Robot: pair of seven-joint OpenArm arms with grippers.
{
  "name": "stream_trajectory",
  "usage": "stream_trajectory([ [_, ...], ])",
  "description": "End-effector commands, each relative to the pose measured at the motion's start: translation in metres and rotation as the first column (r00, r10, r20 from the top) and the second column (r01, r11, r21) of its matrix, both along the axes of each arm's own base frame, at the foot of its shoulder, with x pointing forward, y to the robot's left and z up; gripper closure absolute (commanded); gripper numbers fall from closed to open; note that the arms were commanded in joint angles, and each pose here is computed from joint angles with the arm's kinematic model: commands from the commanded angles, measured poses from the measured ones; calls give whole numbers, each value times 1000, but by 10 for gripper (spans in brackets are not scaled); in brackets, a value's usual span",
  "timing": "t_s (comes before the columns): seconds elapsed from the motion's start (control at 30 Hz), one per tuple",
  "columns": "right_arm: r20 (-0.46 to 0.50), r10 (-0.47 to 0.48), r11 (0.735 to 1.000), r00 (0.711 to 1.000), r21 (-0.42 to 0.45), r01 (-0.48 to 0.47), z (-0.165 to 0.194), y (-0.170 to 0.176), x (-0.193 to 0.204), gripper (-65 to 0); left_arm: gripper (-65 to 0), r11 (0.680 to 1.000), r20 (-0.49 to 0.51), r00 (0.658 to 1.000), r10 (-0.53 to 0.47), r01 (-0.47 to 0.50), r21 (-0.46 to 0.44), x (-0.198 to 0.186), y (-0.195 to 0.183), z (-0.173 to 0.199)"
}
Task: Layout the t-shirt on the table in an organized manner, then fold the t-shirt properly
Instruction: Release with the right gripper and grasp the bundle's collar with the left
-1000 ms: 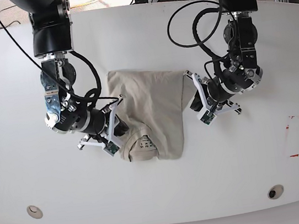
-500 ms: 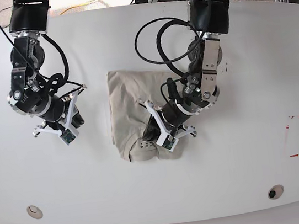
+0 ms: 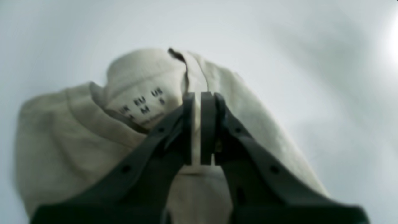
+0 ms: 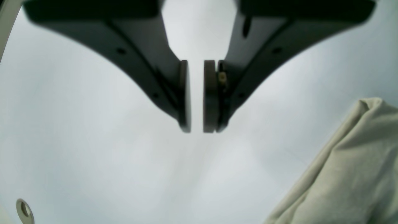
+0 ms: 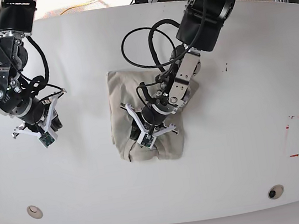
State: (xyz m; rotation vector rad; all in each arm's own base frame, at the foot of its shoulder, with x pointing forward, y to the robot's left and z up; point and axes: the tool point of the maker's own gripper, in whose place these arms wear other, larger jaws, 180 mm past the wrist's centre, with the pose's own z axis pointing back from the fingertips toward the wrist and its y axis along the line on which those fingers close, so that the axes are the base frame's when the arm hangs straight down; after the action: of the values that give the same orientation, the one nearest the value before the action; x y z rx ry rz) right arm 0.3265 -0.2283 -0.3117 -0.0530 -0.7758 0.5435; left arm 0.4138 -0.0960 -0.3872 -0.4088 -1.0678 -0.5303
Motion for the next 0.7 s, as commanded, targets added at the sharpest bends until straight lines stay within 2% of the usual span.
stream_trajectory([
  [0.0, 63, -1, 1000, 998, -12, 2, 20, -5, 8, -60, -18, 1000, 17, 1000, 6, -6, -27, 7, -8, 4],
  [0.27, 76, -20, 1000, 997, -5, 20, 23, -9, 4, -60, -17, 1000, -46, 999, 24, -24, 7, -6, 7, -29],
  [0.33, 76, -20, 1000, 997, -5, 20, 23, -9, 4, -60, -17, 999, -65, 997, 39, -37, 40, -13, 28, -45],
  [0.5, 77, -17, 1000, 997, 5, 17, 23, -4, 3, -60, -17, 995, -46, 998, 52, -48, 84, -18, 74, -51],
  [0.67, 74, -18, 1000, 997, 18, 17, 20, 0, 3, -60, -17, 992, -69, 991, 115, -110, 62, -20, 136, -50],
])
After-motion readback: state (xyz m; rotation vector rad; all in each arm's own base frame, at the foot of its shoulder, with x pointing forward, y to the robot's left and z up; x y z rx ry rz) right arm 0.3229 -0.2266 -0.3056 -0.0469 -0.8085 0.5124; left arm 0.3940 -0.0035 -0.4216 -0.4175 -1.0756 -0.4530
